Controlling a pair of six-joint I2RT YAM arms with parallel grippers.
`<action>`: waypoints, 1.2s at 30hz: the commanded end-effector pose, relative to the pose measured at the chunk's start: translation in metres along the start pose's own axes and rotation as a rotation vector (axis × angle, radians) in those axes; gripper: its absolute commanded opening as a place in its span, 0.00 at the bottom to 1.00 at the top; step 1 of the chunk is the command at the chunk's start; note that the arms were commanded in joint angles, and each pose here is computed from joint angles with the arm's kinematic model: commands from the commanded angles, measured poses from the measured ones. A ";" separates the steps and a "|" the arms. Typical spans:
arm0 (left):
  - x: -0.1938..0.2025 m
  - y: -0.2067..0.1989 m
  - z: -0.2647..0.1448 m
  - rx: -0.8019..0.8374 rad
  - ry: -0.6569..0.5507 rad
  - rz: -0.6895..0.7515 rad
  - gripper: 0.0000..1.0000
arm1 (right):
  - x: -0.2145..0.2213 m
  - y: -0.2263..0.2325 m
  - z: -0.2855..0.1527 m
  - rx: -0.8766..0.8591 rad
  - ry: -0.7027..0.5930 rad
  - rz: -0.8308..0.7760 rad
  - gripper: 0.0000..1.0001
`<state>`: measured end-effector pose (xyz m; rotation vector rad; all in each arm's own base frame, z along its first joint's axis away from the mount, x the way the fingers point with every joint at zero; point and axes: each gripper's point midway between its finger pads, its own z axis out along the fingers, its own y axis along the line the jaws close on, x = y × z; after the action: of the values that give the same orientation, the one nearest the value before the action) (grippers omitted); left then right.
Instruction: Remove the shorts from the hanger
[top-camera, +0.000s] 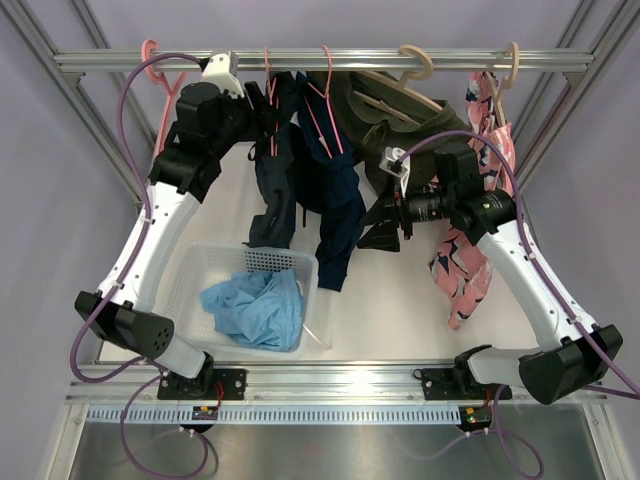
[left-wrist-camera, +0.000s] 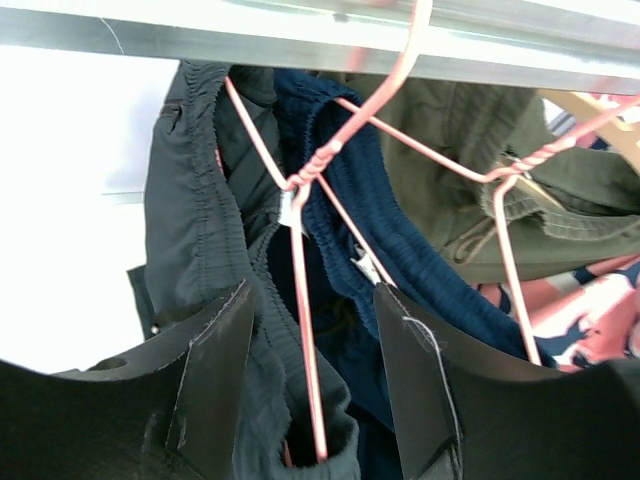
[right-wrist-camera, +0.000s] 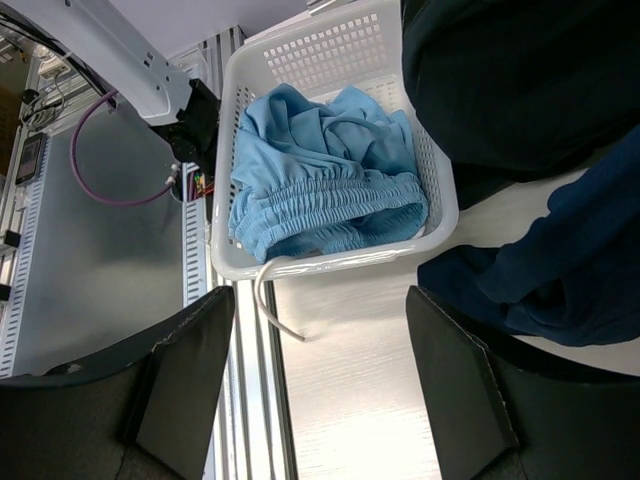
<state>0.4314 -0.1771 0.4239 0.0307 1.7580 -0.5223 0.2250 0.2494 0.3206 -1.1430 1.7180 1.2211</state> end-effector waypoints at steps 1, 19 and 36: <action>-0.038 -0.003 0.001 -0.014 -0.124 0.062 0.55 | -0.013 0.007 -0.007 -0.011 -0.051 -0.034 0.77; -0.006 0.006 0.035 -0.039 -0.059 0.104 0.36 | -0.013 0.008 -0.009 -0.004 -0.066 -0.010 0.77; 0.006 0.005 0.044 -0.020 -0.034 0.116 0.22 | -0.016 0.007 -0.012 0.004 -0.080 0.011 0.76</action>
<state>0.4635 -0.1839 0.3981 0.0969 1.7758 -0.4120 0.2285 0.2445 0.3267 -1.0603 1.7292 1.2355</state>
